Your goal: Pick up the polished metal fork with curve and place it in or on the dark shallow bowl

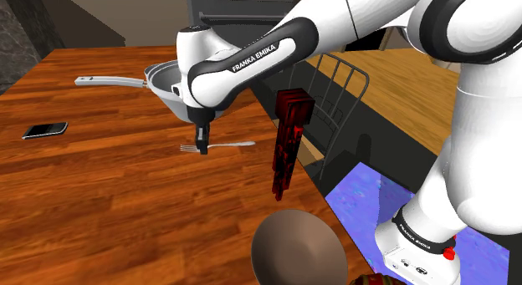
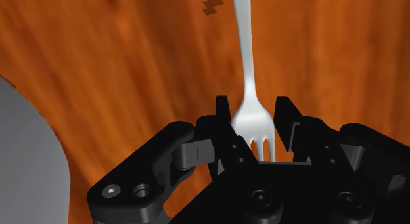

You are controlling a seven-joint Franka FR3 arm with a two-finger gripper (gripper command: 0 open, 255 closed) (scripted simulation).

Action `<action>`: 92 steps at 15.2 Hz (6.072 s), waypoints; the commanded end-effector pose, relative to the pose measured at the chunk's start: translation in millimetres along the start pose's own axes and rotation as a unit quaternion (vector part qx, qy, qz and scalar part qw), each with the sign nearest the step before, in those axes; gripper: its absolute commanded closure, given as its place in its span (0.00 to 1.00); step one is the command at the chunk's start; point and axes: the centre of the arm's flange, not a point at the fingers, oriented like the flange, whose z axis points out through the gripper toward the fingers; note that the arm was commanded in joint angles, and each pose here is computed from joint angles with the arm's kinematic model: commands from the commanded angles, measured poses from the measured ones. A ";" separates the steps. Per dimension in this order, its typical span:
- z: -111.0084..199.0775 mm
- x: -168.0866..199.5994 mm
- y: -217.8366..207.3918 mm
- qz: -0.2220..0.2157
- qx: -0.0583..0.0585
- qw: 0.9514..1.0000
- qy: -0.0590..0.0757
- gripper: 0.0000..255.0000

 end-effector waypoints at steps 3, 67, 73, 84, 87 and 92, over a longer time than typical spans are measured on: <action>-19.4 1.1 -0.7 0.000 0.000 1.000 0.000 1.00; -47.9 -207.2 -351.1 0.000 0.000 1.000 0.000 1.00; -47.9 -207.1 -351.1 0.000 0.000 1.000 0.000 1.00; -97.9 -207.1 -351.0 0.000 0.000 1.000 0.000 0.00; -97.9 -207.1 -351.0 0.000 0.000 1.000 0.000 0.00; -97.9 -207.1 -351.0 0.000 0.000 1.000 0.000 0.00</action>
